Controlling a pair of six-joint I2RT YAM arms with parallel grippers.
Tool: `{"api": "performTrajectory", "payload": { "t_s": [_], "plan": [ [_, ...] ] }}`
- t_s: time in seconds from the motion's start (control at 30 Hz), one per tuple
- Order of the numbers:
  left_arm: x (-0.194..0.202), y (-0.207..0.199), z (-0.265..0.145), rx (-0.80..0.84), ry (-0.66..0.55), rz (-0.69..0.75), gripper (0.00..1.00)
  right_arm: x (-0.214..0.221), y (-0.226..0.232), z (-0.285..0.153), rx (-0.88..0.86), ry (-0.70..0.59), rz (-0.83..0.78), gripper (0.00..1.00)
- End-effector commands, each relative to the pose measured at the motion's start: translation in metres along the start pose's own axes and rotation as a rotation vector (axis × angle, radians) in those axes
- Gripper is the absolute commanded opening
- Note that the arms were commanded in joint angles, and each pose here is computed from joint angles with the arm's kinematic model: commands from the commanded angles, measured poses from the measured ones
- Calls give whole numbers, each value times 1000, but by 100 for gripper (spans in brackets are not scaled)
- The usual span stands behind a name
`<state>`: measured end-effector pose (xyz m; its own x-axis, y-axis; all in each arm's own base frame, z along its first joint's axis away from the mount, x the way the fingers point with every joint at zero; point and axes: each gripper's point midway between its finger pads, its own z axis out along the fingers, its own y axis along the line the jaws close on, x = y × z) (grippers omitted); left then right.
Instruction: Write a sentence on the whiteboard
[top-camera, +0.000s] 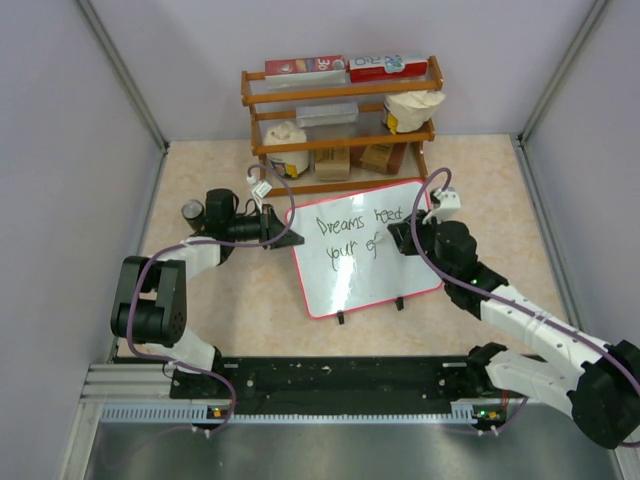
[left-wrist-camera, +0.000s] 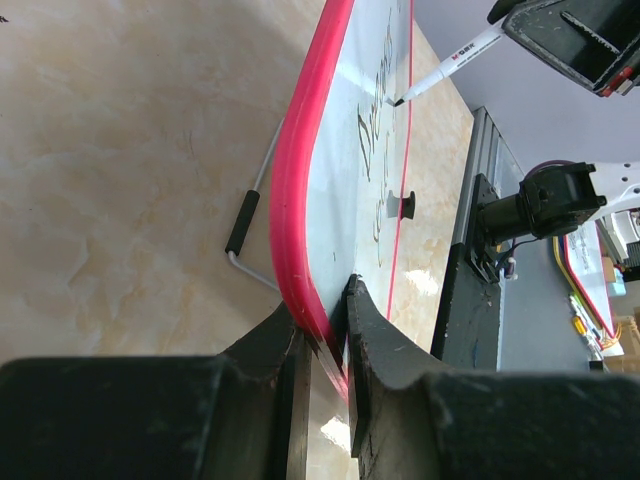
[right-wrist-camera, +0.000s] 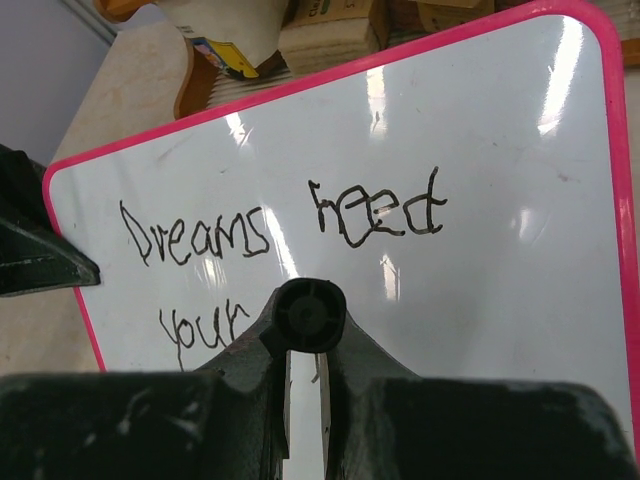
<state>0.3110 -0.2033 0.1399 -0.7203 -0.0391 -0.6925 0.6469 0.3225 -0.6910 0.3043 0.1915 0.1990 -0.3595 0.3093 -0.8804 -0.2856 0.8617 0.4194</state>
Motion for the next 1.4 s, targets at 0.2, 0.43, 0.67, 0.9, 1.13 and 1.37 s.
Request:
{"api": "performTrajectory", "payload": {
  "t_s": [0.2, 0.43, 0.67, 0.9, 1.13, 1.37],
  "plan": [
    [9, 23, 0, -100, 5, 85, 0, -19, -13, 1, 74, -70, -13, 0],
    [8, 23, 0, -99, 4, 86, 0, -22, -16, -1, 81, -76, -15, 0],
    [9, 23, 0, -100, 6, 83, 0, -26, -16, -3, 83, -83, -16, 0],
    [8, 23, 0, -100, 5, 85, 0, -41, -3, -14, 26, -128, 14, 0],
    [9, 23, 0, -99, 7, 84, 0, -64, -5, -25, 53, -206, 16, 0],
    [9, 23, 0, -100, 6, 85, 0, -64, -11, -11, 91, -189, 7, 0]
  ]
}}
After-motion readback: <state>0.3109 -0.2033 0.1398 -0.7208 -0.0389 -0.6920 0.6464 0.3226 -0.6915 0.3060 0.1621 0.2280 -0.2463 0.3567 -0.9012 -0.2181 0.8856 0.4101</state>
